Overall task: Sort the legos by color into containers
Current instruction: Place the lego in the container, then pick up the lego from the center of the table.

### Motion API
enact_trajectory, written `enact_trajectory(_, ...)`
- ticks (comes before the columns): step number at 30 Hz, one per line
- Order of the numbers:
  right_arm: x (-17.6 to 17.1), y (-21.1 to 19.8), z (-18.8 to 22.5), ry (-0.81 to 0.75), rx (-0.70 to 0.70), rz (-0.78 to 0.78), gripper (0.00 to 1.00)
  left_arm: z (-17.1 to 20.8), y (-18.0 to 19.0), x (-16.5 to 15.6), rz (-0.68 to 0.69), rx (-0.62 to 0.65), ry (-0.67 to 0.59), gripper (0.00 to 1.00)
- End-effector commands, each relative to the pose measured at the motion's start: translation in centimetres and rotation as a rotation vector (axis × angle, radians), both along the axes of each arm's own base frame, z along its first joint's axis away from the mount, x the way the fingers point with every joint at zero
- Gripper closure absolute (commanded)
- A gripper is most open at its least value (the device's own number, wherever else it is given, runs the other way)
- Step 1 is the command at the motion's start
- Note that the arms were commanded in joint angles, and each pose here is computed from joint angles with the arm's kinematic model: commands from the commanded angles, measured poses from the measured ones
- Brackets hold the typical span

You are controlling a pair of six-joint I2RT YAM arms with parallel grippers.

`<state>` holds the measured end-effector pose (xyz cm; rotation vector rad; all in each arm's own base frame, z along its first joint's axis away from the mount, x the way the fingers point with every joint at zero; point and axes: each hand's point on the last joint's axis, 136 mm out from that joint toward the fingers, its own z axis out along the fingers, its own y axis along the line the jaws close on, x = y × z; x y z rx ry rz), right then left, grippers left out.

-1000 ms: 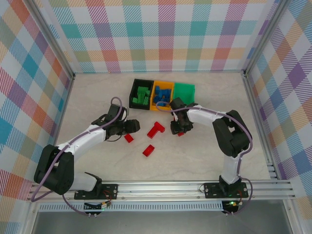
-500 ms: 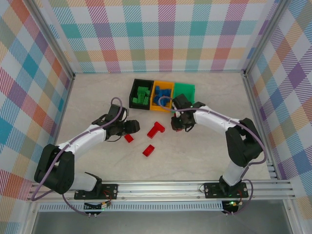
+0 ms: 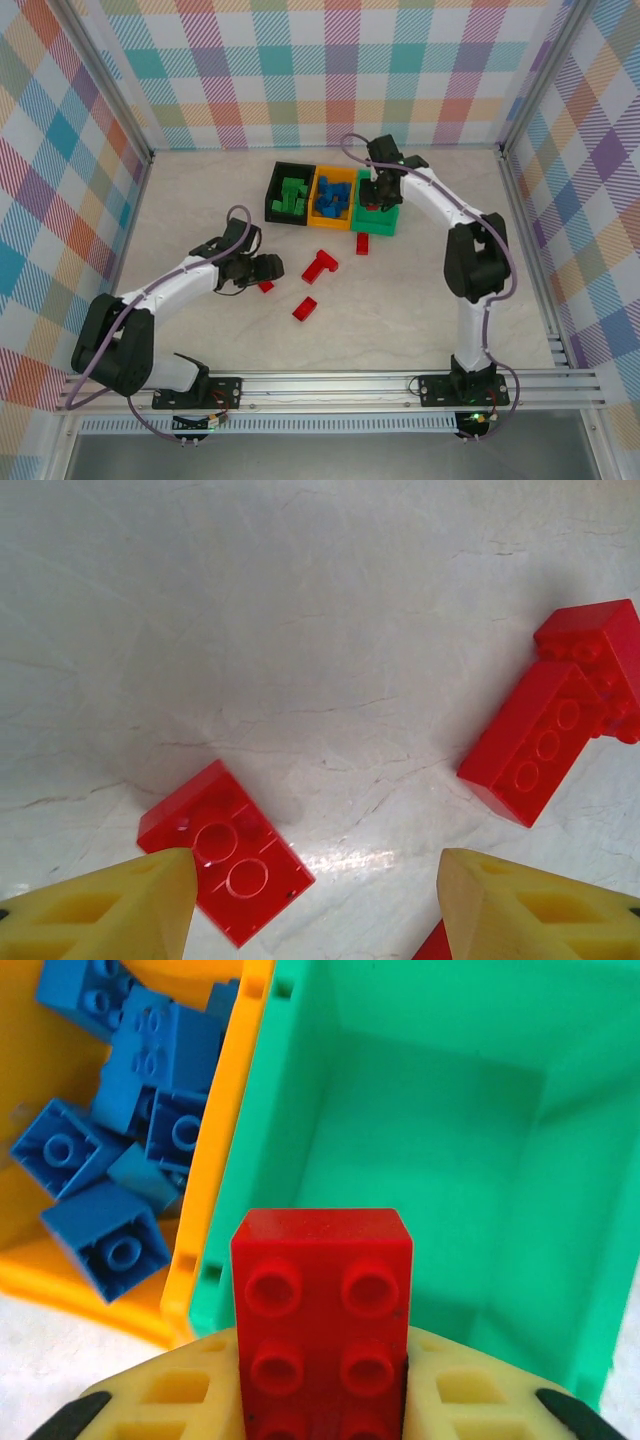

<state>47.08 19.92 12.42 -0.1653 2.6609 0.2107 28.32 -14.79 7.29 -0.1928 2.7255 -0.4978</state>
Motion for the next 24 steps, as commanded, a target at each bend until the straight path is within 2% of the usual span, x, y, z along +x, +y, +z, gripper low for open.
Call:
enact_trajectory(1,0.6,-1.2,-1.0,0.037,-0.082,0.001,0.59,-0.2,1.3,-1.5,0.026,0.050,0.037,0.32)
enact_trajectory(3,0.8,-0.9,-1.3,0.043,-0.078,0.010,0.45,-0.6,1.9,-2.0,0.033,0.084,0.059,0.26)
enact_trajectory(5,0.5,-0.5,-1.3,0.047,-0.047,0.016,0.41,-1.1,2.5,-2.5,0.040,0.116,0.083,0.22)
enact_trajectory(10,-1.6,-0.4,-0.9,0.029,0.010,0.034,0.39,-1.6,3.0,-3.1,0.050,0.141,0.110,0.17)
enact_trajectory(14,-3.8,-1.2,-0.1,0.006,0.025,0.036,0.38,-1.9,2.6,-2.7,0.043,0.135,0.136,0.17)
enact_trajectory(19,-6.5,-1.5,0.3,-0.028,0.051,0.053,0.38,-2.8,1.6,-2.2,0.012,0.129,0.195,0.21)
enact_trajectory(24,-8.1,-2.7,-1.4,-0.042,0.033,0.029,0.38,-3.7,1.6,-2.0,-0.013,0.179,0.242,0.24)
